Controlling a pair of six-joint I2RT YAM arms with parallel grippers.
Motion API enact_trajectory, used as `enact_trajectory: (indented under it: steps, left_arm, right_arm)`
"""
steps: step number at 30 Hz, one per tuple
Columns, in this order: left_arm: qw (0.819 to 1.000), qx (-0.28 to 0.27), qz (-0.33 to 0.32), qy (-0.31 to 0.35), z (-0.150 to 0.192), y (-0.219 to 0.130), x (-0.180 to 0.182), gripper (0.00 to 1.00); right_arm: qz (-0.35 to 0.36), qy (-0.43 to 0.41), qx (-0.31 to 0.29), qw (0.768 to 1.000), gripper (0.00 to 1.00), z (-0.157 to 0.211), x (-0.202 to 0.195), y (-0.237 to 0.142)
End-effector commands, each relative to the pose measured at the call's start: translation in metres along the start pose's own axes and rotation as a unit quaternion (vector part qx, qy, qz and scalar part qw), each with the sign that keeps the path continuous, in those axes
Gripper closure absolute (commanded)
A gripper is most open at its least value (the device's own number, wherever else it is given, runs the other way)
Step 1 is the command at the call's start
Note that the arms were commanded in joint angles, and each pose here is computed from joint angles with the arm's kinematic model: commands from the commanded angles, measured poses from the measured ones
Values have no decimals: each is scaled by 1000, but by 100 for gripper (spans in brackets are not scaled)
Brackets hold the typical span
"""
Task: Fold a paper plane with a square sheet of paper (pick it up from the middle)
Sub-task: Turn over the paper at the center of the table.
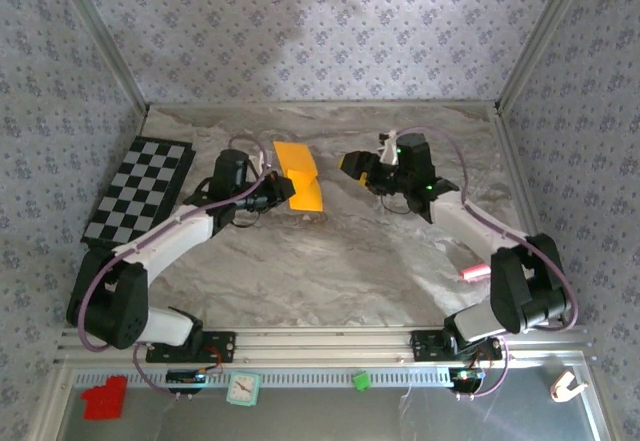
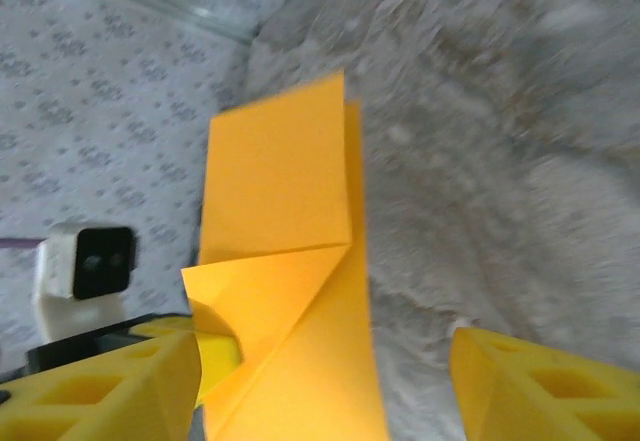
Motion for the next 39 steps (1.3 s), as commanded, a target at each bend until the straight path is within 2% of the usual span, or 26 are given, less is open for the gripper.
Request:
enact_trajectory:
  steps: [1, 3, 5, 8, 10, 13, 16, 19, 21, 23, 27, 31, 36, 39]
  left_arm:
    - [980, 27, -161, 109, 10, -21, 29, 93]
    - [962, 34, -231, 140, 8, -29, 41, 92]
    - [935, 41, -309, 173, 3, -39, 53, 94]
    - [878, 56, -417, 226, -4, -51, 63, 93]
    - [841, 66, -470, 259, -8, -52, 66, 92]
    - [801, 77, -524, 280, -12, -49, 71, 92]
    - [776, 86, -555, 286, -10, -40, 77, 92]
    - [766, 105, -570, 279, 0, -25, 85, 91]
    - [769, 123, -565, 271, 12, -9, 89, 90]
    - [786, 142, -546, 254, 26, 9, 90, 88]
    - [839, 166, -480, 194, 52, 43, 84, 81]
    - [888, 183, -396, 144, 70, 67, 68, 64]
    - [932, 172, -307, 89, 63, 68, 45, 43]
    - [957, 140, -249, 47, 46, 56, 34, 37]
  right_arm:
    - [103, -19, -28, 994, 25, -4, -39, -24]
    - [111, -23, -43, 993, 20, -9, -44, -33]
    - [114, -22, -56, 992, 10, -13, -49, -40]
    - [125, -22, -76, 989, 1, -17, -55, -48]
    - [135, -23, -86, 987, 0, -18, -58, -52]
    - [157, -20, -100, 982, 0, -21, -66, -59]
    - [180, -12, -107, 978, 0, -21, -76, -66]
    - [194, 5, -116, 974, 0, -22, -86, -72]
    - [204, 19, -119, 972, 2, -22, -93, -75]
    - [214, 33, -116, 969, 4, -21, -101, -76]
    - [217, 49, -111, 968, 5, -18, -108, -73]
    - [223, 59, -108, 967, 5, -16, -114, -71]
    - [224, 66, -93, 968, 7, -12, -116, -66]
    - [223, 58, -80, 970, 10, -8, -114, -59]
Point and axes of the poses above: each hand's point on the last joint's axis, 136 mm out from that joint toward the fingers, its own y axis out along the fingers, its own x axis along the line the jaws close on, z = x × y, the point moved 1 cm from there along -y, back along the fingers, and after that the axes turned 2 degrees about y, right-handed, at the moved point
